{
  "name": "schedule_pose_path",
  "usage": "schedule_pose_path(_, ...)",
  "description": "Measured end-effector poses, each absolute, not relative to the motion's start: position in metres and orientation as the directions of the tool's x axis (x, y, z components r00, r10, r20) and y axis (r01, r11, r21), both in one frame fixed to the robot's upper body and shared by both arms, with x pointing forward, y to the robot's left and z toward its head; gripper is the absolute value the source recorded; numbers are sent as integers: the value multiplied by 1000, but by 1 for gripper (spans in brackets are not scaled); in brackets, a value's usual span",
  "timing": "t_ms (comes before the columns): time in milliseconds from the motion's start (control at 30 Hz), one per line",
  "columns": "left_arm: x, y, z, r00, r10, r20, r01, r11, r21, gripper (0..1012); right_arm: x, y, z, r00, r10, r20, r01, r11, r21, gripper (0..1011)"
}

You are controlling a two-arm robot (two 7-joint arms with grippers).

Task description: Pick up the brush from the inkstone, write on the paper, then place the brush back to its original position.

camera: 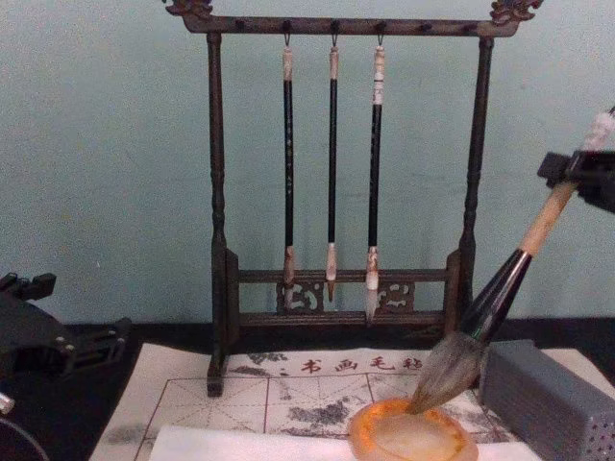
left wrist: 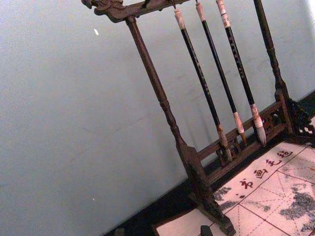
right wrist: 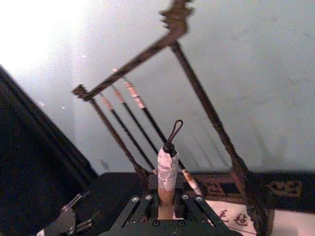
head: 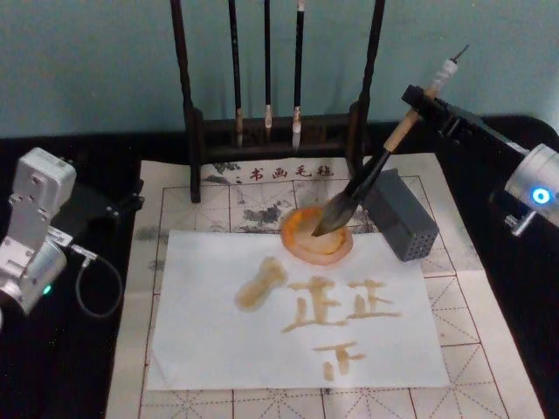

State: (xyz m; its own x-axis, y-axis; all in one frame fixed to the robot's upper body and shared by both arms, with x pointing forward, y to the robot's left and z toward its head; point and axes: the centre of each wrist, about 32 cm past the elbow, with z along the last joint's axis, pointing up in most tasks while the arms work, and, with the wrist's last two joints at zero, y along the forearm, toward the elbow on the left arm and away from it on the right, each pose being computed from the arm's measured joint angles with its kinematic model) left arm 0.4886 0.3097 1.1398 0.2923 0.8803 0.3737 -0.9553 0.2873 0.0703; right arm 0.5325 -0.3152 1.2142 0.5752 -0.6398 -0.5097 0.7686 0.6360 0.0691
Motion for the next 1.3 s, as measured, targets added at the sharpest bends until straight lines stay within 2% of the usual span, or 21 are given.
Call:
schedule_pose_path(333,489,310,1140,292,880,374,-955,287,70,1001,547,-305,1206,414,-650,-638,833,553,-23,189)
schedule_pose_path(733,489,310,1140,292,880,374,-955,287,70,1001,554,-299,1200,282,-649,-707,872,480,-93,189)
schedule_pose_path(1300,489,310,1140,292,880,374,-955,287,70,1001,556,-292,1194,196,-636,-747,880,451,-152,189)
